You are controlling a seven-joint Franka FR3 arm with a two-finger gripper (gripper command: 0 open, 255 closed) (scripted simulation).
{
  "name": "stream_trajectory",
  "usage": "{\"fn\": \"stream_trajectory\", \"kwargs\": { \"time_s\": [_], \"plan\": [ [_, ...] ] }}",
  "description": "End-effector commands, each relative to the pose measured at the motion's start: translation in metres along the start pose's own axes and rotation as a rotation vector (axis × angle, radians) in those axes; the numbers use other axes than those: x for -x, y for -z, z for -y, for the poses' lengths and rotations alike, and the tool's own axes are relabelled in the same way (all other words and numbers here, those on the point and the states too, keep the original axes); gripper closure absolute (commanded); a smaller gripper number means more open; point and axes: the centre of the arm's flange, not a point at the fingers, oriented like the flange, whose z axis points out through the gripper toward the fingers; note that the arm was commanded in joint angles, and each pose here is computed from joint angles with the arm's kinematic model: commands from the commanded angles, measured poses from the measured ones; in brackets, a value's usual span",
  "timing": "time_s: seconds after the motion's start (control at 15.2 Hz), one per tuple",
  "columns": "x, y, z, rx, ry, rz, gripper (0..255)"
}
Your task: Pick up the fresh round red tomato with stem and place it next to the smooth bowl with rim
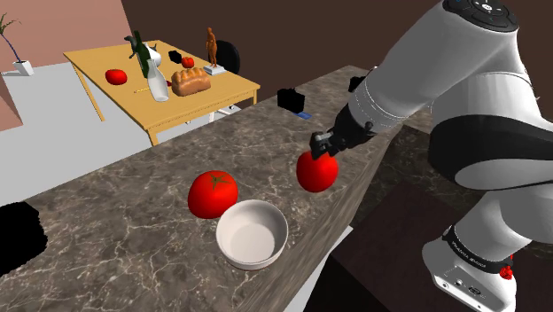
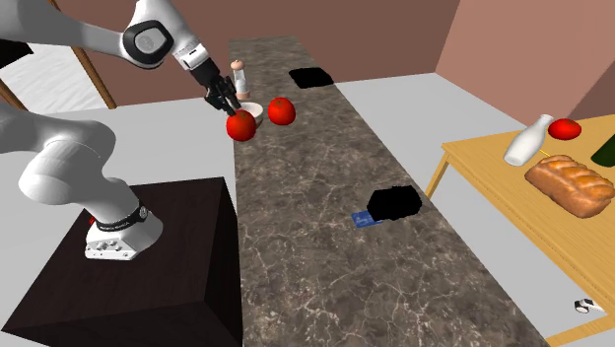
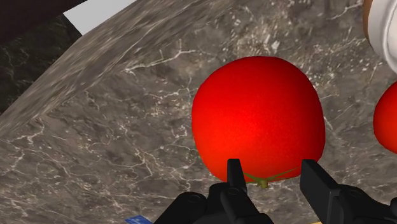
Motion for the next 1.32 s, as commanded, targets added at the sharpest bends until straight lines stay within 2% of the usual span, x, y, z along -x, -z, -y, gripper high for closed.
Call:
{"fn": "stream_trajectory", "kwargs": {
  "time_s": [0.0, 0.73, 1.25],
  "plan": [
    [0.006, -0.009, -0.001, -0.001, 0.0, -0.001, 255],
    [0.034, -0.064, -0.005, -0.001, 0.0, -0.001, 255],
    [0.034, -0.064, -0.005, -0.001, 0.0, -0.001, 255]
  ]
}}
